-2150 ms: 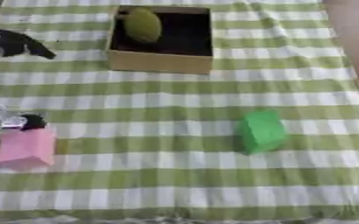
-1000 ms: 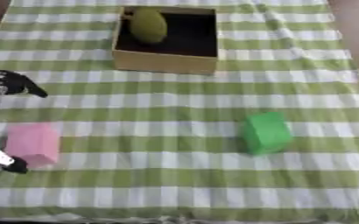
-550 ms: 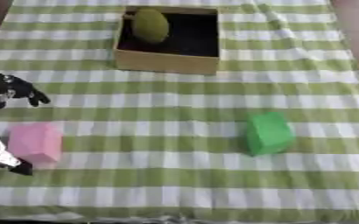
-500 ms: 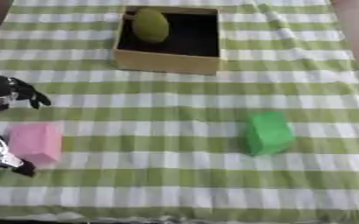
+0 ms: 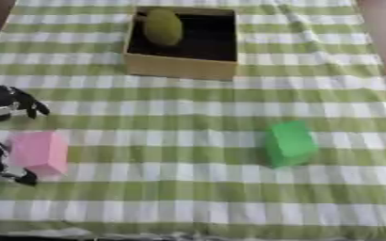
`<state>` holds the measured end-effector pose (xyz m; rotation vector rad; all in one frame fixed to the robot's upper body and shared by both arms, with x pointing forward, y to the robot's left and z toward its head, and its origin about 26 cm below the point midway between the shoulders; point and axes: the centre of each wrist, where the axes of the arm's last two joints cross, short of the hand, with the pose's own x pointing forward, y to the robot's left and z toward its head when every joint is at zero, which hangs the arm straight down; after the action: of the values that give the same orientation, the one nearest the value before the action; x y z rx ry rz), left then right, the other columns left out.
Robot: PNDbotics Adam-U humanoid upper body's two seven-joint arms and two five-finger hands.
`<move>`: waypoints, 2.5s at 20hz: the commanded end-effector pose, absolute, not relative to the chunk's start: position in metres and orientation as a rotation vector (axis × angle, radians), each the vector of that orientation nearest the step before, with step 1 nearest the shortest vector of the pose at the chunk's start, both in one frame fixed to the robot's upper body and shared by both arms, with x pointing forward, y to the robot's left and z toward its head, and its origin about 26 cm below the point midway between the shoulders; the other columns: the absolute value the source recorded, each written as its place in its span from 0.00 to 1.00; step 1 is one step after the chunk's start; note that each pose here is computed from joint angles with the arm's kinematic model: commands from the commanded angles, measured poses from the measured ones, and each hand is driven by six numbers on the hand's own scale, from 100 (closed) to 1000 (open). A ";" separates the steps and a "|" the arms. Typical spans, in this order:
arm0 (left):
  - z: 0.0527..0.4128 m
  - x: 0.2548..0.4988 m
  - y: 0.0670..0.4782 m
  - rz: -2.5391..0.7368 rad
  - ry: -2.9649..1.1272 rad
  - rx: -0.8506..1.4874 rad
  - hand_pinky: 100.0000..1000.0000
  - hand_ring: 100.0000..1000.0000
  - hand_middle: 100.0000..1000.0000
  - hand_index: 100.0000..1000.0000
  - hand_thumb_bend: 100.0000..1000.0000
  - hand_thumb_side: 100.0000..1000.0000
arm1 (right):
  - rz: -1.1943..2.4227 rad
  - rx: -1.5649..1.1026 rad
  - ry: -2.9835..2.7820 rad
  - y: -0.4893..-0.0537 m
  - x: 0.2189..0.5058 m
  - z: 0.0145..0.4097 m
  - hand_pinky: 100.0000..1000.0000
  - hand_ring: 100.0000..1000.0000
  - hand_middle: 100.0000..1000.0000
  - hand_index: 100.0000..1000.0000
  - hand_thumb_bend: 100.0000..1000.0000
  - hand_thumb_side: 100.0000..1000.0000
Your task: Pick up objects on the table and place them in the box.
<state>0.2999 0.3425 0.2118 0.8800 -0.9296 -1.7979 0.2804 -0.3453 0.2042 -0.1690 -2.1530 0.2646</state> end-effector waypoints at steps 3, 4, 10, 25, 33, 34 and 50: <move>0.214 0.303 0.344 -1.811 -0.924 0.898 0.86 0.81 0.65 0.84 0.74 0.49 | 0.277 -0.187 -2.168 -0.346 0.278 0.210 0.99 0.80 0.54 0.83 0.00 0.53; 0.213 0.303 0.344 -1.815 -0.925 0.889 0.85 0.80 0.64 0.83 0.72 0.49 | 0.276 -0.187 -2.167 -0.346 0.278 0.210 0.99 0.80 0.54 0.83 0.00 0.53; 0.209 0.304 0.343 -1.828 -0.922 0.837 0.79 0.72 0.56 0.74 0.61 0.46 | 0.270 -0.188 -2.165 -0.347 0.278 0.209 0.99 0.80 0.54 0.83 0.00 0.53; 0.214 0.299 0.340 -1.793 -0.944 0.805 0.62 0.55 0.44 0.61 0.16 0.00 | 0.248 -0.200 -2.158 -0.348 0.277 0.209 0.99 0.79 0.54 0.83 0.00 0.54; 0.264 0.289 0.314 -1.780 -1.188 0.877 0.62 0.54 0.43 0.61 0.04 0.02 | 0.256 -0.216 -2.155 -0.350 0.276 0.209 0.99 0.79 0.54 0.83 0.00 0.54; 0.273 0.289 0.310 -1.780 -1.228 0.895 0.62 0.54 0.43 0.61 0.05 0.01 | 0.259 -0.218 -2.155 -0.350 0.276 0.210 0.99 0.79 0.54 0.83 0.00 0.54; 0.367 0.360 0.199 -1.819 -1.681 0.849 0.61 0.53 0.43 0.61 0.00 0.00 | 0.344 -0.169 -2.173 -0.342 0.282 0.222 0.99 0.80 0.54 0.83 0.00 0.53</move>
<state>0.3536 0.1997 0.3633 0.8310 -1.6789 -1.8302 0.2837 -0.3404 0.2103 -0.1566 -2.1497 0.3019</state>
